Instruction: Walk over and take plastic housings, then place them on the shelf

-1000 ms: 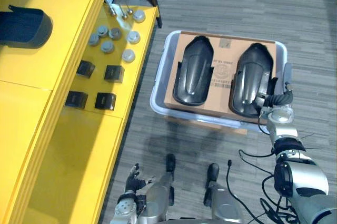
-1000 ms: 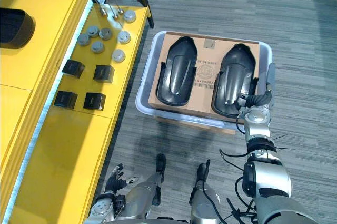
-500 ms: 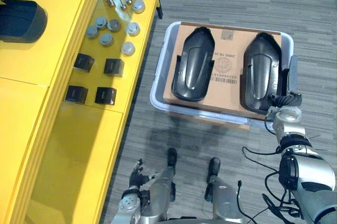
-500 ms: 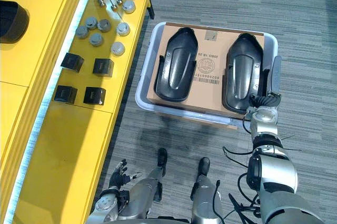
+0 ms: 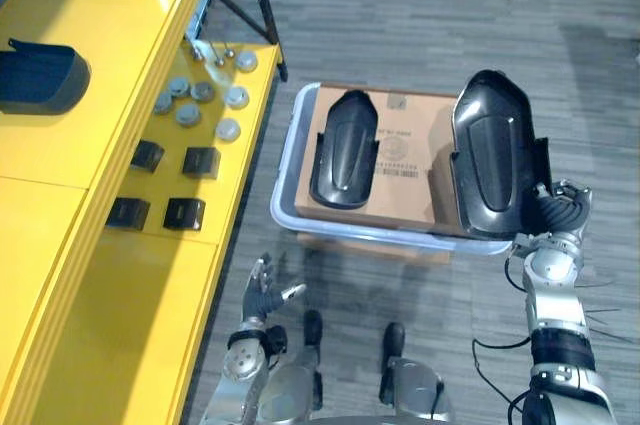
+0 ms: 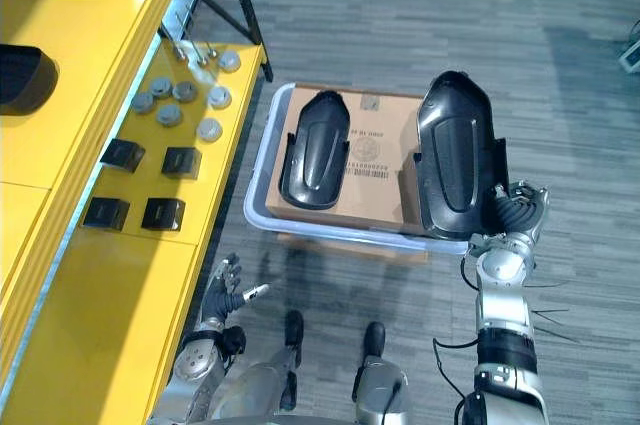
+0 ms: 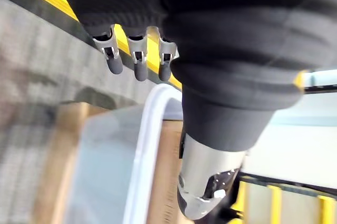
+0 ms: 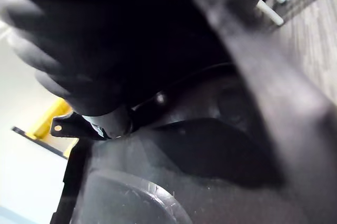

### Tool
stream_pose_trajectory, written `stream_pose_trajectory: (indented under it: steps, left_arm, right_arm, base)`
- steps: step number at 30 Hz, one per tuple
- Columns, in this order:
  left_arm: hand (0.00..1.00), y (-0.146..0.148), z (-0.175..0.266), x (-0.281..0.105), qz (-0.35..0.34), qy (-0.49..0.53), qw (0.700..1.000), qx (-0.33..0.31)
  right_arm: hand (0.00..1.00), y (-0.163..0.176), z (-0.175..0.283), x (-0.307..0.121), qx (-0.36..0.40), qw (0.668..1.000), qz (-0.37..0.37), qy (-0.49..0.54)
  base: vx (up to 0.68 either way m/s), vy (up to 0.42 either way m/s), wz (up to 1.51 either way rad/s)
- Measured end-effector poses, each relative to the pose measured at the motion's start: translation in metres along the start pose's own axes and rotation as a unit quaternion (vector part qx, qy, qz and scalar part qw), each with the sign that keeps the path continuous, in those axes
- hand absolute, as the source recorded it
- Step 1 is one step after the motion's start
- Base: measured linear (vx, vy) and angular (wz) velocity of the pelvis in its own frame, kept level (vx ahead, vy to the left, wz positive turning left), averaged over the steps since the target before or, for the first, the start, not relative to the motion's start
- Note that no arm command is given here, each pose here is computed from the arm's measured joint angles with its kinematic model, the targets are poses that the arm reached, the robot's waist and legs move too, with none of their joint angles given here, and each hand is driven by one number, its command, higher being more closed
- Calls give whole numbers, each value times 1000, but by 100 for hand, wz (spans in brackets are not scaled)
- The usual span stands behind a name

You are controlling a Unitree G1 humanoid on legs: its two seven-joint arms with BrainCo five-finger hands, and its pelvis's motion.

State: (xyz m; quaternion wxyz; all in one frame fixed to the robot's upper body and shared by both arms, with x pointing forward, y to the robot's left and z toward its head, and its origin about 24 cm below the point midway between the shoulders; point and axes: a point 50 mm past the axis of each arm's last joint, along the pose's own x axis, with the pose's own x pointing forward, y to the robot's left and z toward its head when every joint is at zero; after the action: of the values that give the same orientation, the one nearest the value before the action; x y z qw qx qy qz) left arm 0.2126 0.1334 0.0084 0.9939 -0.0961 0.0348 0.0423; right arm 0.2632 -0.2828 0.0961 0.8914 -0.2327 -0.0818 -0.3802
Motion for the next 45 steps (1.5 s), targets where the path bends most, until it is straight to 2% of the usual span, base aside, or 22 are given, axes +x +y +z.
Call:
stream_pose_trajectory:
  steps: [5, 10, 17, 20, 21, 24, 25, 30, 33, 37, 41, 45]
  left_arm:
    - [0, -38, 46, 11, -48, -92, 993, -55]
    - [0, -68, 64, 21, -80, -121, 987, -68]
    - [0, -93, 54, 27, -100, -86, 990, -51]
    - [0, -96, 44, 26, -99, -63, 992, -39]
    - [100, -96, 43, 25, -98, -60, 993, -35]
    - [100, -101, 40, 23, -109, -56, 992, -29]
    - [100, -102, 40, 23, -109, -53, 992, -30]
    - [100, -101, 38, 29, -101, -45, 994, -24]
    - [100, -100, 38, 30, -100, -44, 994, -24]
    - [100, -94, 39, 32, -92, -61, 994, 19]
    - [100, -89, 42, 35, -83, -77, 992, 53]
    - [100, -74, 42, 38, -56, -81, 992, 80]
  right_arm:
    - [100, 18, 35, -22, -5, 997, 23, -78]
    - [100, 45, 61, -54, 35, 989, 79, -117]
    - [100, 76, 83, -106, 93, 970, 178, -135]
    - [100, 75, 75, -111, 82, 971, 187, -124]
    - [100, 74, 71, -115, 79, 972, 190, -115]
    - [100, 73, 65, -119, 74, 972, 197, -105]
    - [0, 75, 65, -122, 78, 970, 206, -102]
    - [0, 77, 67, -126, 110, 961, 231, -104]
    - [0, 79, 68, -131, 129, 947, 273, -109]
    - [0, 79, 66, -132, 129, 936, 306, -115]
    - [0, 73, 66, -124, 144, 930, 315, -123]
    - [0, 45, 87, -100, 180, 926, 276, -181]
  base:
    - [4, 0, -2]
    - [-14, 1, -2]
    - [-37, 6, -10]
    - [-25, 3, -5]
    - [0, 0, 0]
    - [6, -5, -2]
    - [-3, -7, -7]
    - [-22, -5, -9]
    - [-9, -1, -2]
    - [0, 0, 0]
    - [-14, -5, 3]
    - [0, 0, 0]
